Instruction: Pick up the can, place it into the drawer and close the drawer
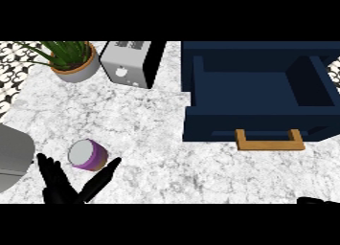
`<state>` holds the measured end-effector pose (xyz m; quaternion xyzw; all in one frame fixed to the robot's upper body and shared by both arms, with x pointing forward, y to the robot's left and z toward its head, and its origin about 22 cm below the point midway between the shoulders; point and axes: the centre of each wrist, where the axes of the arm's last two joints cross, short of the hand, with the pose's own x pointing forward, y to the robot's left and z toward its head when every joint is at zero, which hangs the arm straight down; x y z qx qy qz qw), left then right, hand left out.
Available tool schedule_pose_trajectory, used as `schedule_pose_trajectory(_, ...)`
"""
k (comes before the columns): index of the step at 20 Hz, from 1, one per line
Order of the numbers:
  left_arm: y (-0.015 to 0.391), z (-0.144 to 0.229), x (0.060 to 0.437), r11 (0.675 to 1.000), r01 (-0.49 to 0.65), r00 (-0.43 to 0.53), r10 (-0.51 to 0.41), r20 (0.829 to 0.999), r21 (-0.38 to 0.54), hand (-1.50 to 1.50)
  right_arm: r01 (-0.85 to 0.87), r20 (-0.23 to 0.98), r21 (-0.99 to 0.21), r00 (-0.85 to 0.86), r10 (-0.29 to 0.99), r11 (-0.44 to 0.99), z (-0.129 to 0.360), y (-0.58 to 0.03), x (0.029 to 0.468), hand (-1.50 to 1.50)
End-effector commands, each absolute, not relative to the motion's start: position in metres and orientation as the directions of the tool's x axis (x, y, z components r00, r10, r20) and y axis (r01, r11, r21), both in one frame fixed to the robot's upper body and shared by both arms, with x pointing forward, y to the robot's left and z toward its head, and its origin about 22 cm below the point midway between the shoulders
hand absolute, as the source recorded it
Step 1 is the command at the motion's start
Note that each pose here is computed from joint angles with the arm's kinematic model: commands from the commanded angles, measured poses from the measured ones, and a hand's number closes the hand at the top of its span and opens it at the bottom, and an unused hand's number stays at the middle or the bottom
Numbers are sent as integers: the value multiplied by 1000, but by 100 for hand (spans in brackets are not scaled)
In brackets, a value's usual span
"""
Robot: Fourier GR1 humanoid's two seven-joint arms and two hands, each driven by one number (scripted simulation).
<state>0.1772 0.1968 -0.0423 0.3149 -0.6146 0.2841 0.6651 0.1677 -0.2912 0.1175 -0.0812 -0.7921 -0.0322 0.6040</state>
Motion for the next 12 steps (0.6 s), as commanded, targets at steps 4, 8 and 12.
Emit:
schedule_pose_trajectory(4,217,-85,179,618,-785,90,29,996,53,-150,164,962,-45,-260,88,985,119,-295,166,-150)
schedule_pose_trajectory(8,208,-104,178,616,-785,106,26,994,68,-150,161,963,-65,-249,105,985,121,-309,145,-150)
schedule_pose_trajectory(12,221,-112,190,616,-786,114,60,992,53,-150,186,963,-62,-246,108,981,128,-292,160,-150)
